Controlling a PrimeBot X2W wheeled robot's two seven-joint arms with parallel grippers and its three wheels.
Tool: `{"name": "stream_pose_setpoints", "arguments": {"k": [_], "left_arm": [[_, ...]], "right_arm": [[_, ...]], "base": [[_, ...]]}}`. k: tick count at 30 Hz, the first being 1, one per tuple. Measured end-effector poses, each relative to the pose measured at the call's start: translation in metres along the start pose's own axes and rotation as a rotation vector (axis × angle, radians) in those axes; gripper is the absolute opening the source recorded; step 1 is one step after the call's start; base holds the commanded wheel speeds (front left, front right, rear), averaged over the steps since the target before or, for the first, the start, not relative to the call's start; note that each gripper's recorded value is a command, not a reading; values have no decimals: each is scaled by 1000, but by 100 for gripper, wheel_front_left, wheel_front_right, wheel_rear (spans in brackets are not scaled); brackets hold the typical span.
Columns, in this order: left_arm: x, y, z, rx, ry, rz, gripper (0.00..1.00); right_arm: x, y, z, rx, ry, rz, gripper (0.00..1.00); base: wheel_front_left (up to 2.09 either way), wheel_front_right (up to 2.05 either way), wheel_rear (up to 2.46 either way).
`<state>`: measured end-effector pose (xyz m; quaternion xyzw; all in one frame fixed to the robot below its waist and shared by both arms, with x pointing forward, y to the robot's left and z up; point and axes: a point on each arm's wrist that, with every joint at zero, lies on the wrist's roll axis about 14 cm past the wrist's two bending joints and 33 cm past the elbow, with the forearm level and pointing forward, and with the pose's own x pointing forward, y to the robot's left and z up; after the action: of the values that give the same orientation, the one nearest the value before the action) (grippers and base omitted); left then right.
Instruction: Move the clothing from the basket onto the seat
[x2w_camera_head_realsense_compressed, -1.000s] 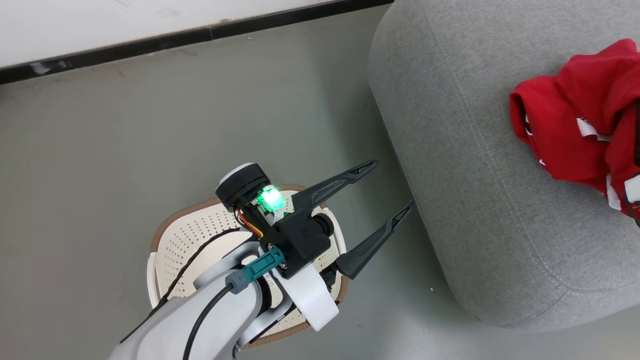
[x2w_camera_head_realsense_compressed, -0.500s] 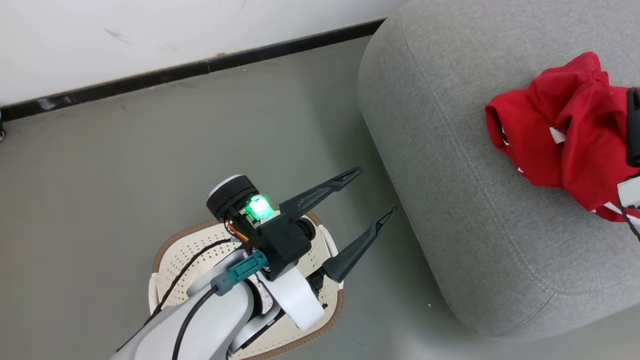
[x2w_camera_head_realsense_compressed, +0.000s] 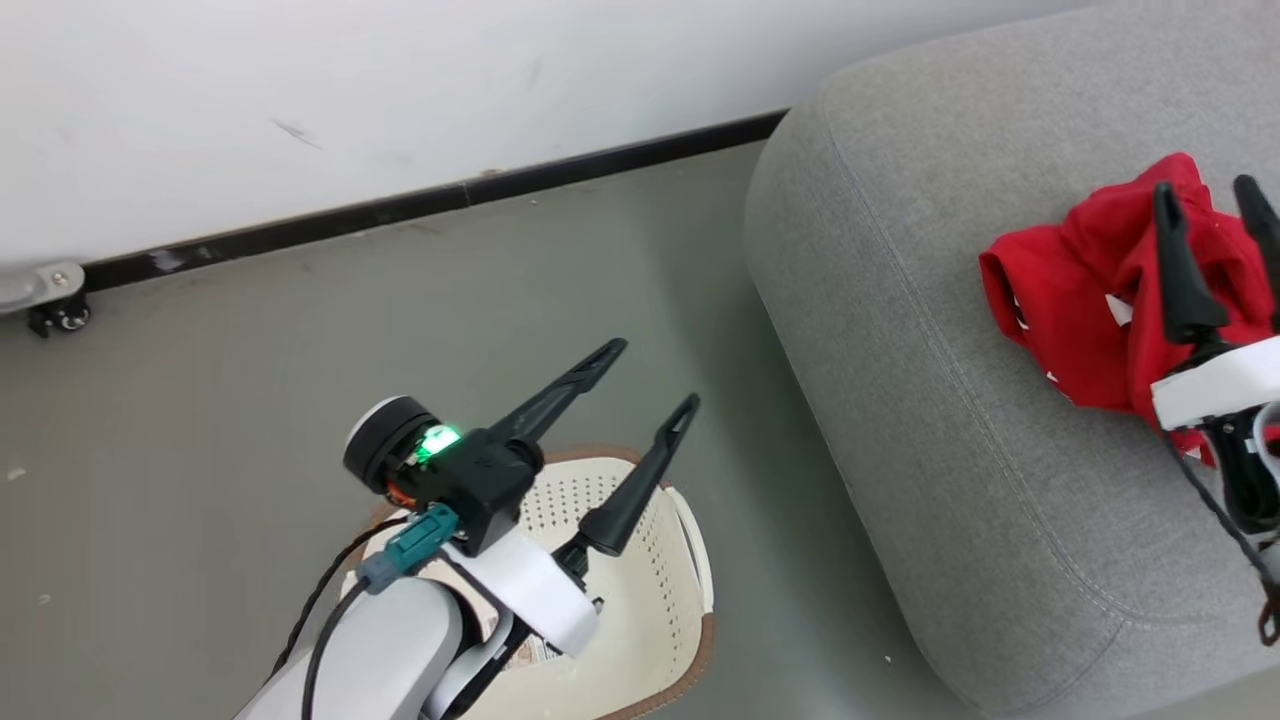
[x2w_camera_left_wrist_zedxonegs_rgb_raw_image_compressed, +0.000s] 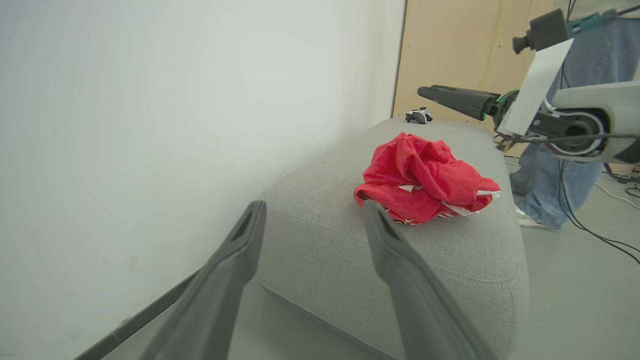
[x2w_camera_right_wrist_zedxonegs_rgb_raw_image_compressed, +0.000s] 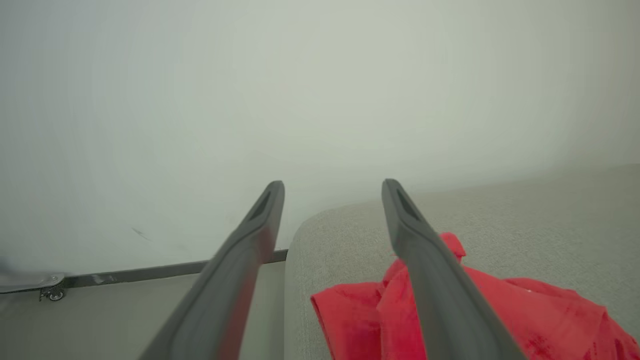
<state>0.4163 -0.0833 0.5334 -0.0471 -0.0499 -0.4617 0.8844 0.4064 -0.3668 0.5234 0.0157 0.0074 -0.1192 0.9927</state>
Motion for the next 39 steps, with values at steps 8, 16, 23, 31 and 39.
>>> {"name": "stream_pose_setpoints", "arguments": {"k": [8, 16, 23, 31, 39], "left_arm": [[-27, 29, 1, 0, 14, 166, 100], [-63, 62, 4, 15, 27, 350, 100], [-96, 83, 5, 19, 37, 478, 100], [-139, 103, 7, 15, 42, 644, 100], [-178, 117, 15, 13, 24, 788, 100]], "right_arm": [[6, 53, 14, 22, -59, 121, 100], [1, 102, 9, 62, -62, 223, 100], [-4, 126, 8, 58, -65, 276, 100], [-12, 146, 4, 56, -60, 317, 100], [-24, 162, -6, 51, -45, 351, 100]], "base": [[0, 0, 0], [0, 0, 0], [0, 0, 0], [0, 0, 0], [0, 0, 0]]}}
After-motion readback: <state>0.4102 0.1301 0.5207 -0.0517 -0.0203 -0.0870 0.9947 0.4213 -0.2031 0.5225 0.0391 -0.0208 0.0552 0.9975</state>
